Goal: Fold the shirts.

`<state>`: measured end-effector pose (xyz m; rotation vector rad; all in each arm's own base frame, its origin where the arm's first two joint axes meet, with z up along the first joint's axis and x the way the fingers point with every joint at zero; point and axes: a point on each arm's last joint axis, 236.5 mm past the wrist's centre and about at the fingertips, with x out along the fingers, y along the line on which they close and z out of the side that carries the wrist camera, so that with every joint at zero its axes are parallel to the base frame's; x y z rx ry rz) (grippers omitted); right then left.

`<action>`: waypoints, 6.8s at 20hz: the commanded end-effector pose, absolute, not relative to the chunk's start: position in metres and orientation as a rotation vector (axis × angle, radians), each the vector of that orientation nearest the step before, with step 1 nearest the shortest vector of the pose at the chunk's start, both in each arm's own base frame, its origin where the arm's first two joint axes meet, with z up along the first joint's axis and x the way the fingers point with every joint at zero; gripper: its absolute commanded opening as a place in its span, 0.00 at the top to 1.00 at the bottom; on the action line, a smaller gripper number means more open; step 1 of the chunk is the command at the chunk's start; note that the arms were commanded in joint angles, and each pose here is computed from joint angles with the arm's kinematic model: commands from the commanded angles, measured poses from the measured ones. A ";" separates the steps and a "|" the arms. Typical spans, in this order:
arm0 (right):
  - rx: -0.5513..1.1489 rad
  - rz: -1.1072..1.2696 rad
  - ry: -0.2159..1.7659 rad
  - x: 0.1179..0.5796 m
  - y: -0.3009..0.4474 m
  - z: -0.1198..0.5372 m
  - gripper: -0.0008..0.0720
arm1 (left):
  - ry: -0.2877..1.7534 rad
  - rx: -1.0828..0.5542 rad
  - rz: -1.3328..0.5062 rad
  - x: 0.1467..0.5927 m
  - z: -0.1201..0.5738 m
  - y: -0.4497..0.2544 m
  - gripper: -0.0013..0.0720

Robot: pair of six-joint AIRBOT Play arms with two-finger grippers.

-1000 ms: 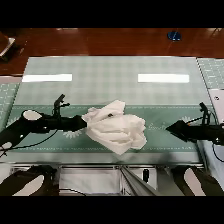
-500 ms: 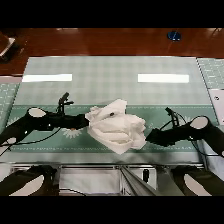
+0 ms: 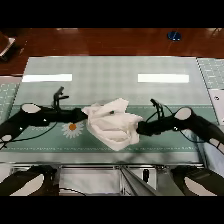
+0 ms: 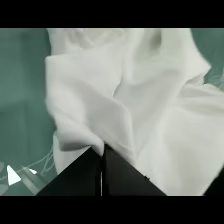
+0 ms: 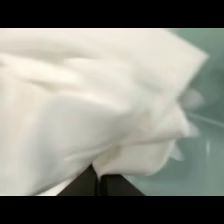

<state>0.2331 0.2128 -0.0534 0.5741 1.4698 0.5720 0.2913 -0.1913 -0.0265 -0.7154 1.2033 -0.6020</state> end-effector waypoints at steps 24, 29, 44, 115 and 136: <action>-0.044 0.291 0.259 0.168 0.062 0.457 0.96 | 0.104 -0.027 -0.283 0.178 0.430 -0.078 0.96; 0.051 0.372 0.571 0.258 0.090 0.338 0.96 | 0.430 -0.200 -0.315 0.236 0.305 -0.073 0.96; 0.510 0.357 0.905 0.554 0.134 0.086 0.69 | 0.732 -0.552 -0.118 0.420 0.045 -0.054 0.88; -0.015 0.055 0.103 0.159 0.031 0.479 0.96 | -0.162 0.073 0.096 0.146 0.500 -0.008 0.96; 0.454 0.249 0.906 0.443 0.021 0.109 0.96 | 0.799 -0.320 -0.112 0.461 0.086 -0.031 0.96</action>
